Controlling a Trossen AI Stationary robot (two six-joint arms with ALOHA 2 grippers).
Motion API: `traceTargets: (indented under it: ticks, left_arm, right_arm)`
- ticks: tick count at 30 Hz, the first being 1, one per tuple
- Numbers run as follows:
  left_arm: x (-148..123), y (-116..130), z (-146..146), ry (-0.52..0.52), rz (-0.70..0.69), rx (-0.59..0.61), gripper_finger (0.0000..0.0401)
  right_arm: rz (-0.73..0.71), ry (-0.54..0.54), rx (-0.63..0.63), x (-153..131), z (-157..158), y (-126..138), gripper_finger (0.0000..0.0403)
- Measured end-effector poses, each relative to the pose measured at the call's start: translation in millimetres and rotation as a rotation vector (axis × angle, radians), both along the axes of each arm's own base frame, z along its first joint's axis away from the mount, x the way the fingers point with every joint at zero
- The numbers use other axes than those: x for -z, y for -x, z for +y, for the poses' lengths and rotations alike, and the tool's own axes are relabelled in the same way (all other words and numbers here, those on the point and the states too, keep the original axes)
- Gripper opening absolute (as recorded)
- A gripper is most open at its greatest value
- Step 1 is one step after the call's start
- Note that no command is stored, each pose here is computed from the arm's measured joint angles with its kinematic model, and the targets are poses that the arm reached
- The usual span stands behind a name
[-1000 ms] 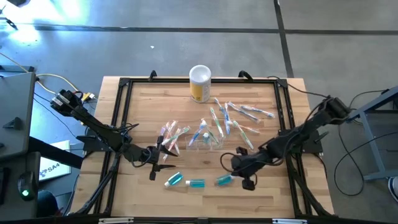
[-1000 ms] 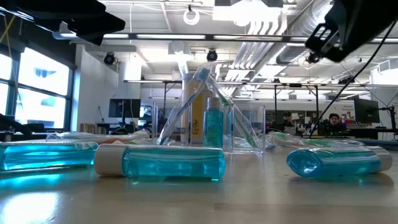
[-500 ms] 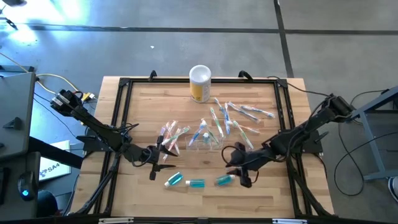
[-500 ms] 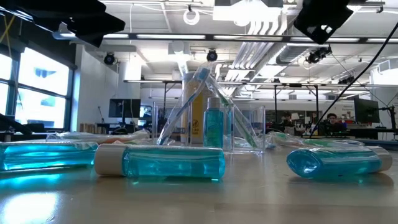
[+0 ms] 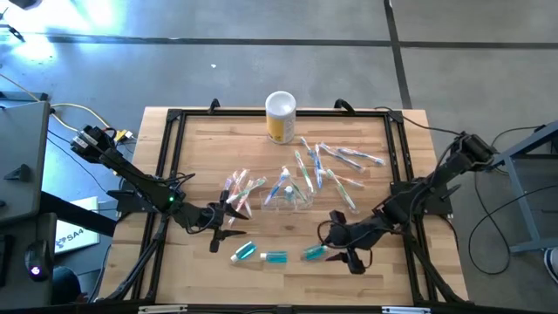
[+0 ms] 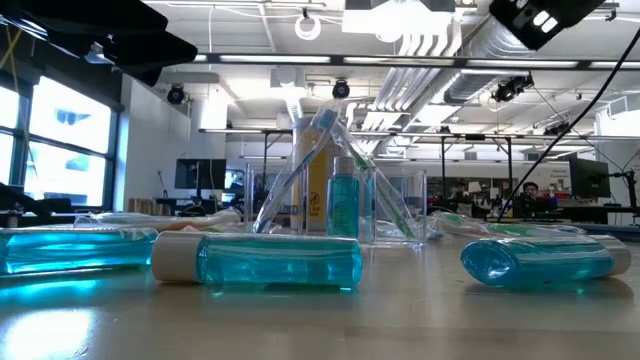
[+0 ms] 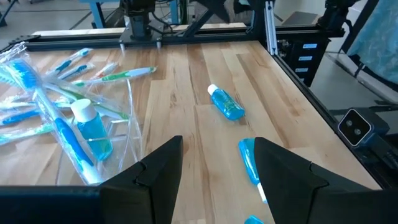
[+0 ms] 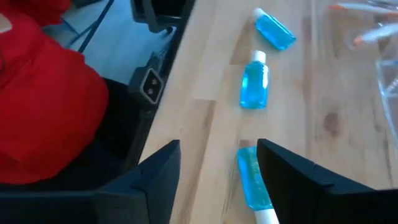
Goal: Pick & Place toothbrushing station
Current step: Put the blue mouthwash in the transparent organizer
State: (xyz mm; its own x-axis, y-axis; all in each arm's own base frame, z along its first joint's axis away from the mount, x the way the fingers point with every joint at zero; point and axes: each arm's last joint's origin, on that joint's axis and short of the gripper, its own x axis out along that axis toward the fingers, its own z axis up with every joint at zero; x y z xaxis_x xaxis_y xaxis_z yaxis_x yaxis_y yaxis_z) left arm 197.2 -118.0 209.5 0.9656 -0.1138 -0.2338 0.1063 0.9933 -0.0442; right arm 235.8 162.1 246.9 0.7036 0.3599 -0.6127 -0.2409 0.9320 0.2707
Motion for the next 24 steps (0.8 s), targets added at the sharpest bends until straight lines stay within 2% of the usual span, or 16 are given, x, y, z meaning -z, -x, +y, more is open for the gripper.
traceTargets:
  ticks: [8, 15, 19, 24]
  left_arm:
    - [-2.3, -0.5, -0.3, 0.014, -0.020, 0.000, 0.0191]
    - [-3.1, -0.7, -0.4, 0.017, -0.028, 0.000, 0.0191]
    - [-3.8, -0.8, -0.5, 0.019, -0.034, 0.000, 0.0191]
    - [-3.7, -0.8, -0.4, 0.022, -0.033, -0.001, 0.0191]
  right_arm:
    - [-0.017, 0.054, -0.050, 3.9, 18.4, 11.3, 0.0160]
    - [0.026, 0.028, -0.117, 14.6, 28.2, 9.1, 0.0122]
    - [0.015, 0.081, -0.072, 19.9, 27.9, 6.1, 0.0108]
    - [0.022, 0.202, -0.113, 31.2, 25.0, 1.5, 0.0103]
